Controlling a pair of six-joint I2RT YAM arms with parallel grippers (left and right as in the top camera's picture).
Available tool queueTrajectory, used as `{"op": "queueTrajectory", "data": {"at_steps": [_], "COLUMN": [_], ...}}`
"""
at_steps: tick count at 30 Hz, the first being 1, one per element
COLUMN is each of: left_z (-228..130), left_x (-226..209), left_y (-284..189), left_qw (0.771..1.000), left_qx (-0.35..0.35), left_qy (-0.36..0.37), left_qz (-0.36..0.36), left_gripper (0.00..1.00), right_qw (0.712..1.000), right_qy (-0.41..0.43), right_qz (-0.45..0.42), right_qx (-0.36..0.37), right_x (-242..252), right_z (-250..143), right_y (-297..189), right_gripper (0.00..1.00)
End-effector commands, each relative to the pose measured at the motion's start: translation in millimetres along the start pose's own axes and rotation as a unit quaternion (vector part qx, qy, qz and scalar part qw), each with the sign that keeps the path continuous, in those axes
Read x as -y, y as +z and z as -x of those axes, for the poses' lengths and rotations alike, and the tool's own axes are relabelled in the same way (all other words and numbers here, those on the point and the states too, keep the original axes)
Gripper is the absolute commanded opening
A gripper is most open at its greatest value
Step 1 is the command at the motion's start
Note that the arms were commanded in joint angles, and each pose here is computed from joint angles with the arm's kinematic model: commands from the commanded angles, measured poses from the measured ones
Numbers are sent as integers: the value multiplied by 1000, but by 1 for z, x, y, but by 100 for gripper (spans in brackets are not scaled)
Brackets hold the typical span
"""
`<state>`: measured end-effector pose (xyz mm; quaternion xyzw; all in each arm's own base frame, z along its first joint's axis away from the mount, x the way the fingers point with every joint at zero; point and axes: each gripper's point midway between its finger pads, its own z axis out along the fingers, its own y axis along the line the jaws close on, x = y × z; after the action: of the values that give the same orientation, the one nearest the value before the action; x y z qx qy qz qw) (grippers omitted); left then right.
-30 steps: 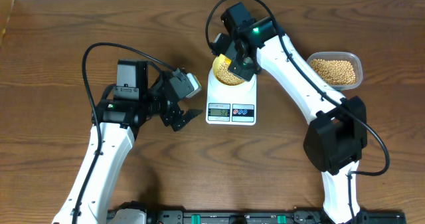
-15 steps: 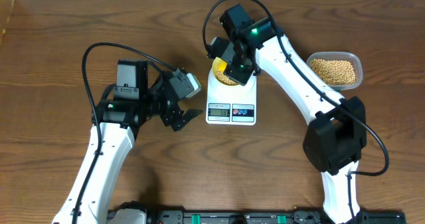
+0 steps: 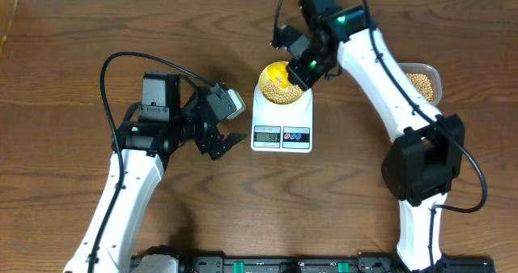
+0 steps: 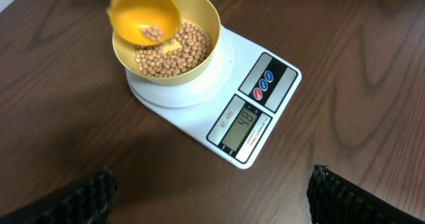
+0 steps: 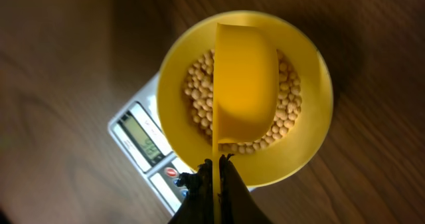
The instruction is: Scoop item into bowl and weigh 50g on scale
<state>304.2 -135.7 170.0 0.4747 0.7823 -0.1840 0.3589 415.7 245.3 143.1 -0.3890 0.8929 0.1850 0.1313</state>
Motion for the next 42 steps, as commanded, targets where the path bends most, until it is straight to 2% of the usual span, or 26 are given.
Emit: {"op": "queueTrajectory", "data": {"at_steps": [1,15,29,42], "left_z": [9,9,9,9], "left_x": [-7,-7,-7,-7], "left_y": [-5,-5,-5,-5], "left_qw": [1000,1000,1000,1000], "left_qx": [6,6,6,6], "left_qy": [15,15,15,15], "left_qz": [11,11,11,11], "left_gripper": [93,93,93,93], "right_qw": [997,995,995,979], "right_qy": [18,37,48,85], "right_qz": [60,56,65,152], "right_qx": [39,70,59,104], "right_x": [-11,1,-1,-10], "right_z": [14,12,5,13], "right_y": [-14,-53,-54,-72], "right_gripper": [1,1,1,1]}}
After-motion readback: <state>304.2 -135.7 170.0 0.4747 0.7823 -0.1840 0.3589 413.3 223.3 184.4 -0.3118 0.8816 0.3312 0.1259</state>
